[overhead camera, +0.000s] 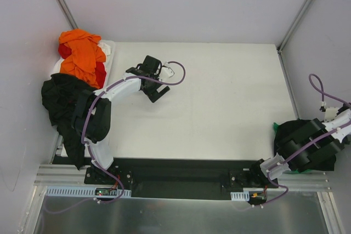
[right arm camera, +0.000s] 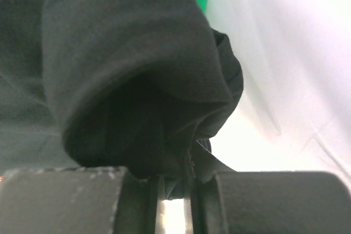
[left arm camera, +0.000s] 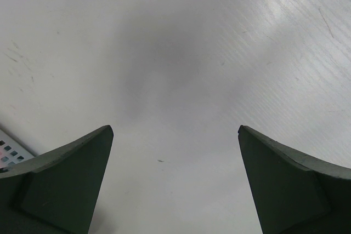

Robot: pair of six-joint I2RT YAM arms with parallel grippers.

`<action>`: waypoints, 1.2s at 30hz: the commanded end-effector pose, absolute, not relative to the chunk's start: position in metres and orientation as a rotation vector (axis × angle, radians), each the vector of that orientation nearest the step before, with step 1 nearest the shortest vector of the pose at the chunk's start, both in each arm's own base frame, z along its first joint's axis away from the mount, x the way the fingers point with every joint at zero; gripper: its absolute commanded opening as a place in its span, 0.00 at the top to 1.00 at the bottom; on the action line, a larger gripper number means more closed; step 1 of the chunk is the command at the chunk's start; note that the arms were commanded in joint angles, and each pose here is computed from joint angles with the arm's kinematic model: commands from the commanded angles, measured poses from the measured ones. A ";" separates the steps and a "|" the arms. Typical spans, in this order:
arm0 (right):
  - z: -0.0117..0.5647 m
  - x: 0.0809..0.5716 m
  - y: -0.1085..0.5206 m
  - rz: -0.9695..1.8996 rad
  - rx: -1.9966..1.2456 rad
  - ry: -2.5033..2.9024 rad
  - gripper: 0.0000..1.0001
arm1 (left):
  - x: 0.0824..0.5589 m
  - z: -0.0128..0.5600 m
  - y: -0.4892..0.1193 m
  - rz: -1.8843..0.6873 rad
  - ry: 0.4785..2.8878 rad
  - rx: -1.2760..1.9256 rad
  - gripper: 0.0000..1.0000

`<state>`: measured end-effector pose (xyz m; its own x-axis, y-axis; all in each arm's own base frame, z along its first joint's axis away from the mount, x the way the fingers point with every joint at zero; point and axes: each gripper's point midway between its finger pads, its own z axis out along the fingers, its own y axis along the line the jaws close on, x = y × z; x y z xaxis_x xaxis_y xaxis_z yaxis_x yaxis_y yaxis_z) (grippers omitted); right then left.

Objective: Fold and stack the t-shirts
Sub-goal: Put the neatly folded tshirt into the corner of the board with the right arm

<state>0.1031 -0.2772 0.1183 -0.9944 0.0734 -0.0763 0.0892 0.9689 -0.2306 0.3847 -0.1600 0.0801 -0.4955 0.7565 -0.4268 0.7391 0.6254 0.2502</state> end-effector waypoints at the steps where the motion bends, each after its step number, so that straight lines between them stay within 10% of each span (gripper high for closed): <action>1: 0.116 0.097 -0.277 -0.365 0.127 3.024 0.86 | 0.385 0.092 -0.168 0.011 2.318 1.157 0.01; 2: 0.120 0.098 -0.275 -0.367 0.125 3.010 0.67 | 0.387 0.093 -0.169 0.009 2.314 1.155 0.01; 11: 0.137 0.111 -0.244 -0.275 0.088 2.895 0.18 | 0.387 0.087 -0.169 0.007 2.330 1.157 0.01; 36: 0.109 0.123 -0.162 -0.049 -0.114 2.828 0.07 | 0.390 0.096 -0.168 0.030 2.317 1.128 0.01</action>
